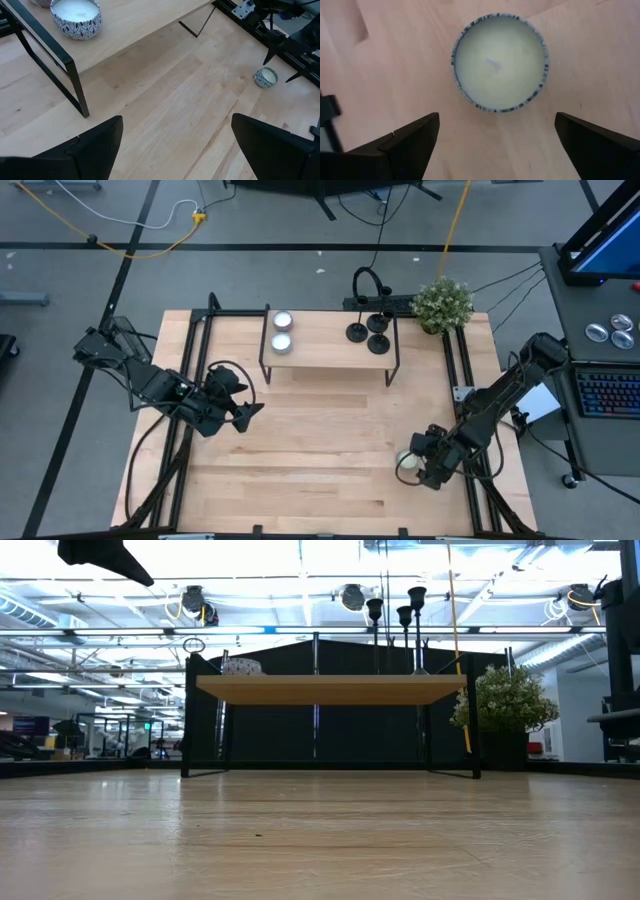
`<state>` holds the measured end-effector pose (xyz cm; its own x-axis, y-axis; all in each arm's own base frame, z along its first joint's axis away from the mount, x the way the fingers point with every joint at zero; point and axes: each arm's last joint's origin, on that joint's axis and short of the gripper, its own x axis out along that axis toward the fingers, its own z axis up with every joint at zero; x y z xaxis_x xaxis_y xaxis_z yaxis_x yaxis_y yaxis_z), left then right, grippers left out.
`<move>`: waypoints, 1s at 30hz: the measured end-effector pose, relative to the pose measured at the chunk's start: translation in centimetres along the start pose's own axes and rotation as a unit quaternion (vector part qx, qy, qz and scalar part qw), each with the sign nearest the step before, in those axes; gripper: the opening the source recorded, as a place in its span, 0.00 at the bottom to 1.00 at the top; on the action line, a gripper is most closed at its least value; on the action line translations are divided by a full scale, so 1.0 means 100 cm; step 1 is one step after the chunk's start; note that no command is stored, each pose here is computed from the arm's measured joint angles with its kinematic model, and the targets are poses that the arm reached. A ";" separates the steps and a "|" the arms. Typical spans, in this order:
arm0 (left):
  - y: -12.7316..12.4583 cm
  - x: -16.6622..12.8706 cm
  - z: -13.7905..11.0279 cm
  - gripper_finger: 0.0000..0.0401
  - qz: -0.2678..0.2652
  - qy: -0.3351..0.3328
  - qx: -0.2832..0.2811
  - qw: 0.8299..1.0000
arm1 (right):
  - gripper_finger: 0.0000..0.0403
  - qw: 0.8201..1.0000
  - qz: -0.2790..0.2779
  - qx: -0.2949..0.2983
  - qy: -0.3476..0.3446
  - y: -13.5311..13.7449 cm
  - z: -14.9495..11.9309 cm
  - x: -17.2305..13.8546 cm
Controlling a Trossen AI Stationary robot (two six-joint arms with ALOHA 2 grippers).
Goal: Pick & Place candle stick holders
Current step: Put the blue patterned scented candle on the shelf
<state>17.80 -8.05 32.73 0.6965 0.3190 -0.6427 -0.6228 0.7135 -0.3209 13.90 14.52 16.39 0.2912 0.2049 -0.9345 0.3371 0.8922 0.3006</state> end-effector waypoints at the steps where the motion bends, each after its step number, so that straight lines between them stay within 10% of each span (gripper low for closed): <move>1: 0.000 0.000 0.000 0.94 0.000 0.000 0.000 1.000 | 0.97 1.000 0.003 0.003 -0.001 -0.001 0.000 -0.003; 30: 0.000 0.000 0.000 0.94 0.002 -0.004 0.011 1.000 | 0.97 0.999 0.013 0.042 -0.010 -0.012 0.014 -0.016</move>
<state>17.80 -8.03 32.74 0.6972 0.3270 -0.6380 -0.6175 0.7259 -0.3028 14.31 12.53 17.80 0.3193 0.2187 -0.9220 0.4034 0.8490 0.3411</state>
